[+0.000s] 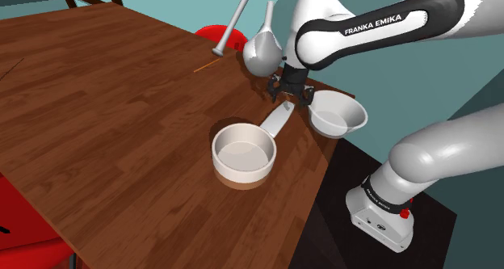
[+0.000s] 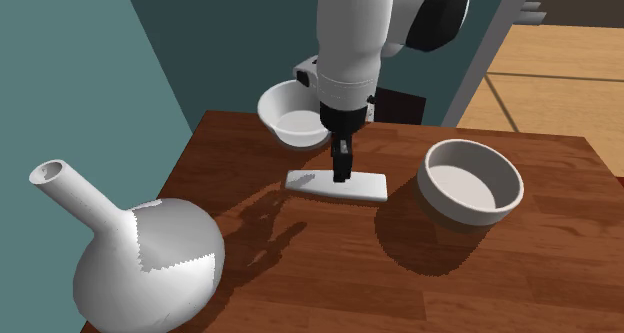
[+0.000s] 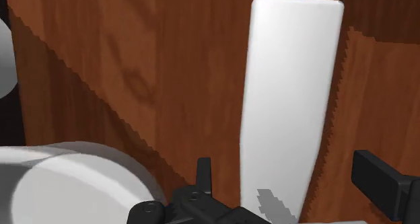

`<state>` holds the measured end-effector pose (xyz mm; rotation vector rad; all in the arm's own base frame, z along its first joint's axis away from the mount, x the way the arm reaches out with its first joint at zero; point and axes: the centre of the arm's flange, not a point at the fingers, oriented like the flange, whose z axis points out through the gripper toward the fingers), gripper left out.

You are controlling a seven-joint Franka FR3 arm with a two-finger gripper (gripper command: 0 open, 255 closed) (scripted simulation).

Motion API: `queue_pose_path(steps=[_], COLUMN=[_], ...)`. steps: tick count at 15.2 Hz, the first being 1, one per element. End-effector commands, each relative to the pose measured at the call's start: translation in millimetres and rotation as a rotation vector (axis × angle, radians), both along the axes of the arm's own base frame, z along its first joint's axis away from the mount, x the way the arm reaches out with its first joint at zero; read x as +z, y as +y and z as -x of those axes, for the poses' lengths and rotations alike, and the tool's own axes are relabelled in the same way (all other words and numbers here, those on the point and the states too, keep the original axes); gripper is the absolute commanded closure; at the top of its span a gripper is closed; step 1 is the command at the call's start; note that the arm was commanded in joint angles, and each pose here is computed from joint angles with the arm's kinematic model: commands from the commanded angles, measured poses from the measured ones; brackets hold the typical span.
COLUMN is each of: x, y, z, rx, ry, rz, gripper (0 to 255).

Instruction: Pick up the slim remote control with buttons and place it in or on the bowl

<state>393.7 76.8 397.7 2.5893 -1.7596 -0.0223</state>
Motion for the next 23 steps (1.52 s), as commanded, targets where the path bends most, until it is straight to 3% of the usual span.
queue_pose_path(steps=[1, 8, 16, 17, 23], x=[-15, -55, -55, -55, -55], y=[-1, -1, -1, -1, 0], z=[-13, -13, -13, -13, -13], rx=[-0.097, -0.097, -0.097, -0.097, -0.097], ry=[-0.008, -0.008, -0.008, -0.008, -0.008], rz=[-0.005, -0.005, -0.005, -0.005, -0.005], gripper=[0, 0, 0, 255, 255])
